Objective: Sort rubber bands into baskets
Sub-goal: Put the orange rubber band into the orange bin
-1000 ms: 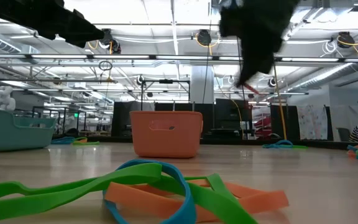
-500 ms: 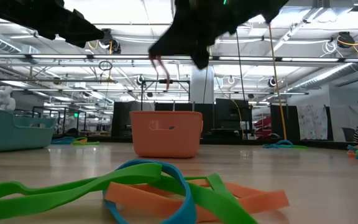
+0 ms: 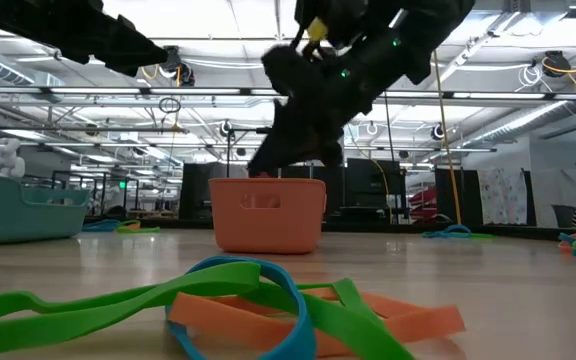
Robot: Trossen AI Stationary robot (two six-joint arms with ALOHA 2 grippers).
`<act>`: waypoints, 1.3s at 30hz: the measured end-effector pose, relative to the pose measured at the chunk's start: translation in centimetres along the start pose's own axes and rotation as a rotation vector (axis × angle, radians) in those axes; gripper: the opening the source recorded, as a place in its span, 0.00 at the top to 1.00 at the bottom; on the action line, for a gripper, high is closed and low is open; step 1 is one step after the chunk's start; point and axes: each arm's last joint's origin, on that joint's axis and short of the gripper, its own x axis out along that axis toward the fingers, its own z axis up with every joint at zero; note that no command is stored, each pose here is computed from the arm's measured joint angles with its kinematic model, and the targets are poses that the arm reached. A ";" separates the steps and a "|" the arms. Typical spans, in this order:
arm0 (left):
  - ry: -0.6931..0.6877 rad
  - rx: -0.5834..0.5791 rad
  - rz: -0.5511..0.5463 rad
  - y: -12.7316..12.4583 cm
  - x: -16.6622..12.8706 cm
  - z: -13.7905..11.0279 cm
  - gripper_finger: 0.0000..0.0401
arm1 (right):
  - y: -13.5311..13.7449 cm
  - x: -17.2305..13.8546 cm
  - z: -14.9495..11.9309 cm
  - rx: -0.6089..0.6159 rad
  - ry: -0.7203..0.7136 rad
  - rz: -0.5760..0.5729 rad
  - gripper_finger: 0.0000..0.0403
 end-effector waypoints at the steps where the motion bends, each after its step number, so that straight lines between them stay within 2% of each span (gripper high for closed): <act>1: 0.000 0.000 0.000 0.0 0.0 0.0 0.64 | -0.3 0.1 -0.1 0.025 0.015 -0.010 0.99; 6: 0.000 0.001 0.000 0.0 0.0 0.0 0.64 | -0.8 0.1 -0.5 0.050 0.066 -0.039 0.96; 15: 0.000 0.001 0.000 0.0 0.0 0.0 0.64 | -0.8 0.1 -0.5 0.049 0.084 -0.023 0.72; 19: 0.000 0.001 0.000 0.0 0.0 0.0 0.64 | -0.3 -0.3 0.4 0.040 0.152 0.029 0.64; 24: 0.001 0.001 0.000 0.0 0.0 0.0 0.64 | 0.6 -1.7 2.7 0.018 0.275 -0.015 0.61; 27: 0.000 0.000 0.000 0.0 0.0 0.0 0.64 | 1.4 -3.4 3.9 0.010 0.391 -0.063 0.61; 30: 0.000 0.000 0.000 0.0 0.0 0.0 0.64 | 2.4 -5.3 3.9 -0.023 0.544 -0.111 0.61; 34: 0.005 0.001 -0.001 0.0 0.0 0.0 0.64 | 3.0 -7.9 2.1 -0.055 0.818 -0.230 0.62; 39: 0.008 0.001 -0.001 0.0 0.0 -0.1 0.64 | 2.9 -9.8 -1.0 0.047 1.055 -0.453 0.62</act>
